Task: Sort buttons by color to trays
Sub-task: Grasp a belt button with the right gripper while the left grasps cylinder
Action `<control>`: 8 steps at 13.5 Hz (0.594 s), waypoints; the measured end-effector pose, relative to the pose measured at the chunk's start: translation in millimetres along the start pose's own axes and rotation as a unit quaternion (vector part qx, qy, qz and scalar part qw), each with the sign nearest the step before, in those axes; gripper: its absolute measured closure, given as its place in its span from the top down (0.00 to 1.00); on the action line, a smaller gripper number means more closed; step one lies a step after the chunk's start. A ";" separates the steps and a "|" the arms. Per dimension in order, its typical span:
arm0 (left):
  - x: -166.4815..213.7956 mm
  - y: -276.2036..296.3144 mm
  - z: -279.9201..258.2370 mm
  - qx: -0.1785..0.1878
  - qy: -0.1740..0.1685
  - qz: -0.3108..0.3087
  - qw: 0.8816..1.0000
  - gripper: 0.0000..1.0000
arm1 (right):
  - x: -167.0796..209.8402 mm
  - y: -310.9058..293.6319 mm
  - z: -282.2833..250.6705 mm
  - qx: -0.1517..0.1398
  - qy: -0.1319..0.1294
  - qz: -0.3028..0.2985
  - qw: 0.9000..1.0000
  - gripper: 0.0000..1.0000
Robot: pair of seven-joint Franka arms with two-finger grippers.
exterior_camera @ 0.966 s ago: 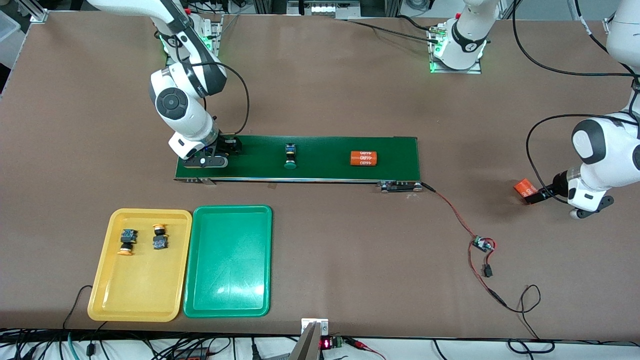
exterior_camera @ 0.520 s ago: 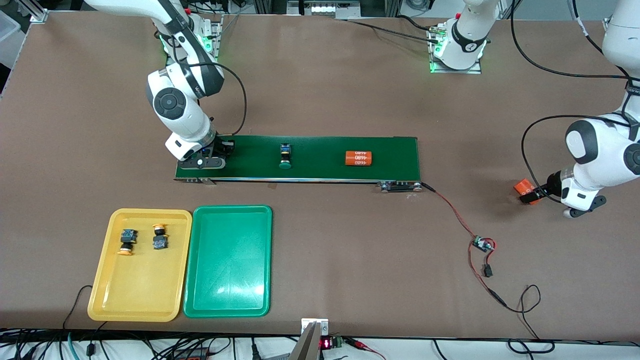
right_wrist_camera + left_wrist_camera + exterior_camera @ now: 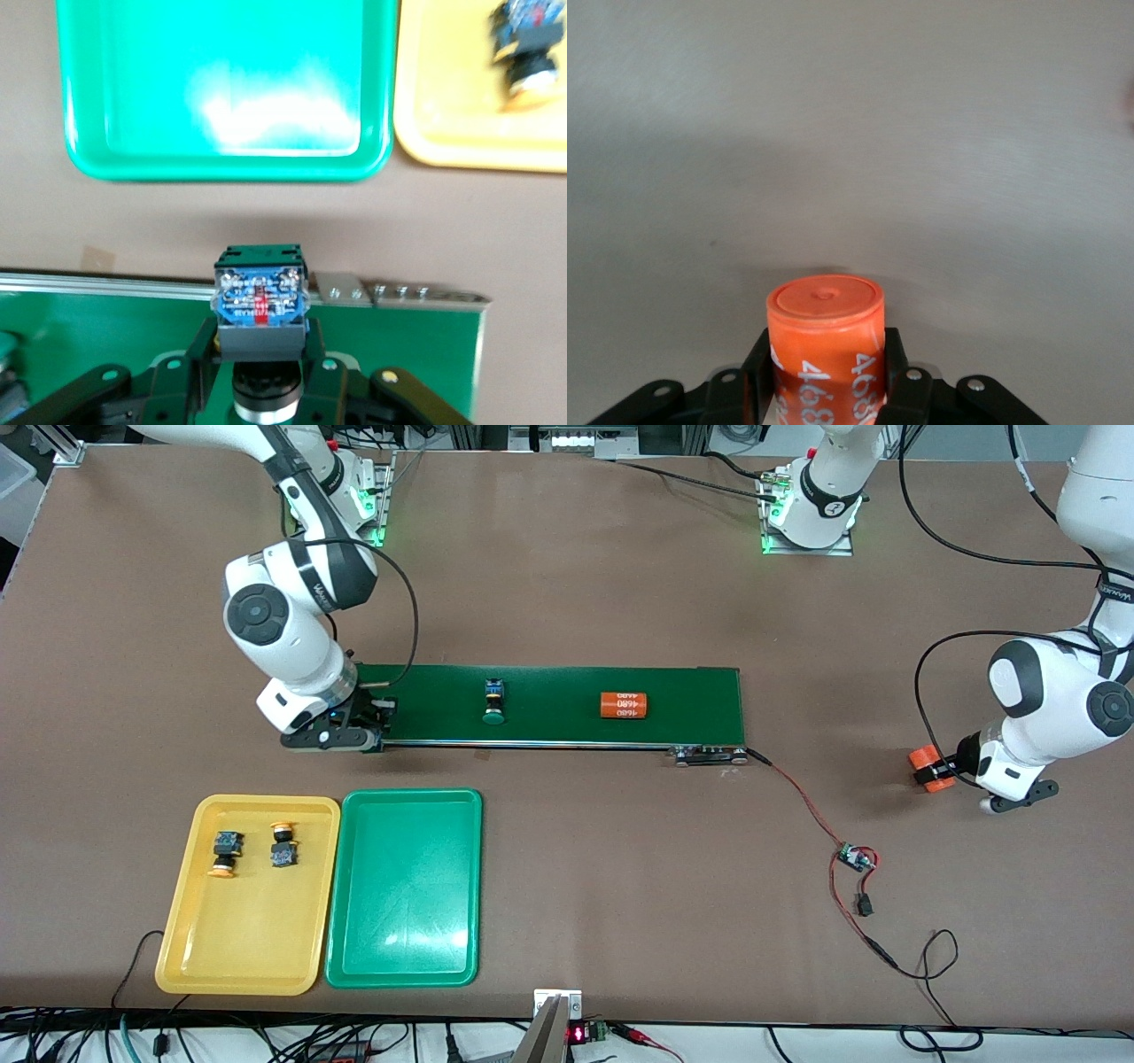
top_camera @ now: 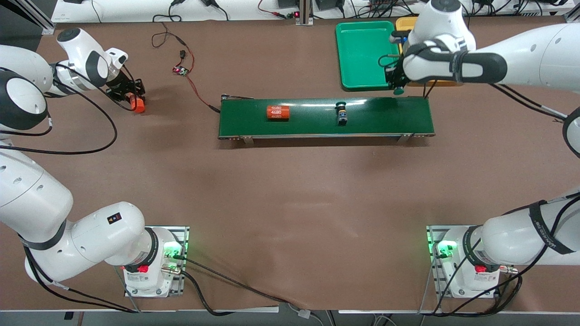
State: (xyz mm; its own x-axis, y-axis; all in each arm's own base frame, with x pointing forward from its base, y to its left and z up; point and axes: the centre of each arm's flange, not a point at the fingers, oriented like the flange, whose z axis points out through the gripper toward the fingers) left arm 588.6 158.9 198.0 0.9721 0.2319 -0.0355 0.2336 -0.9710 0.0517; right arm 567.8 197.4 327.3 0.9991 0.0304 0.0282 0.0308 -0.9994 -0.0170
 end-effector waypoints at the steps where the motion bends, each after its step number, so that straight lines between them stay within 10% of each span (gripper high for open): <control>1: 1.7 12.5 -15.4 0.005 0.002 0.042 0.999 0.50 | 16.5 -0.2 -9.2 0.003 -0.001 0.000 1.000 0.41; 8: -29.5 166.9 -117.4 0.022 0.013 0.361 0.932 0.50 | 116.3 29.3 50.9 0.014 0.000 0.007 1.000 0.41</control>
State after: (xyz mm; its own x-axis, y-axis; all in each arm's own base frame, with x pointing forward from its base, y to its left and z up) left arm 601.6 -3.1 324.9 0.8756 -0.4828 0.0167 -0.4830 -0.8755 0.0120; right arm 686.3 172.5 279.2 0.9995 0.0160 0.0279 0.0173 -0.9988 -0.0455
